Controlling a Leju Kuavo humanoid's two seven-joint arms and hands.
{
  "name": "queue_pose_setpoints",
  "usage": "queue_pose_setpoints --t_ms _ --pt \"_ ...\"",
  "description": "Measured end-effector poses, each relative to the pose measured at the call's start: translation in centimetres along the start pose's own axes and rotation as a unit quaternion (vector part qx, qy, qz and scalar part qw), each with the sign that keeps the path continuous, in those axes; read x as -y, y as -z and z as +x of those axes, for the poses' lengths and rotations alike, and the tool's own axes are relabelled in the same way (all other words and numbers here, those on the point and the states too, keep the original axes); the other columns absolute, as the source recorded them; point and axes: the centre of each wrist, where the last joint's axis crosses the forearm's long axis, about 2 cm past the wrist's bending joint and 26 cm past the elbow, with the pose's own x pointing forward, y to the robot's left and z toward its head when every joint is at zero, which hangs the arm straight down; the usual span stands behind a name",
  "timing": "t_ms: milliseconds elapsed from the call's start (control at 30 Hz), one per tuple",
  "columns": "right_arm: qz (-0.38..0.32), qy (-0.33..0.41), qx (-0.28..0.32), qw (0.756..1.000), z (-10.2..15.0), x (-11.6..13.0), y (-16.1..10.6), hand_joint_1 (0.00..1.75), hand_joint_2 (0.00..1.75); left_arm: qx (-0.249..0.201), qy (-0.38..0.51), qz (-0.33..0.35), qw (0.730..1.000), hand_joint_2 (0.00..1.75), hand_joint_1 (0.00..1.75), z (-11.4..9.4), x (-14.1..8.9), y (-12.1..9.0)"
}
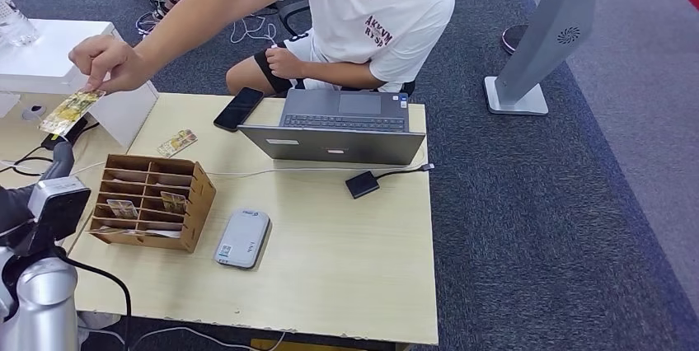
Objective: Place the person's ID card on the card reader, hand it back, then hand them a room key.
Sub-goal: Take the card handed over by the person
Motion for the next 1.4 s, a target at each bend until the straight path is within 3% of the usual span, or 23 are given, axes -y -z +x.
queue_pose_setpoints --t_ms 667,800,1400 --pt "0.021 -0.095 -0.02 0.995 -0.4 -1.1 -0.2 0.0 1.75 0.137 0.177 -0.035 0.974 1.75 0.0 4.1 6.8 3.9" --pt "0.024 -0.112 -0.019 0.993 -0.5 -1.4 -0.3 0.0 1.75 0.15 0.191 -0.034 0.969 1.75 1.75 4.5 7.4 4.0" --pt "0.022 -0.142 -0.02 0.989 -0.4 -1.8 -0.3 0.0 1.75 0.162 0.179 -0.052 0.969 1.75 1.75 4.2 8.3 3.9"
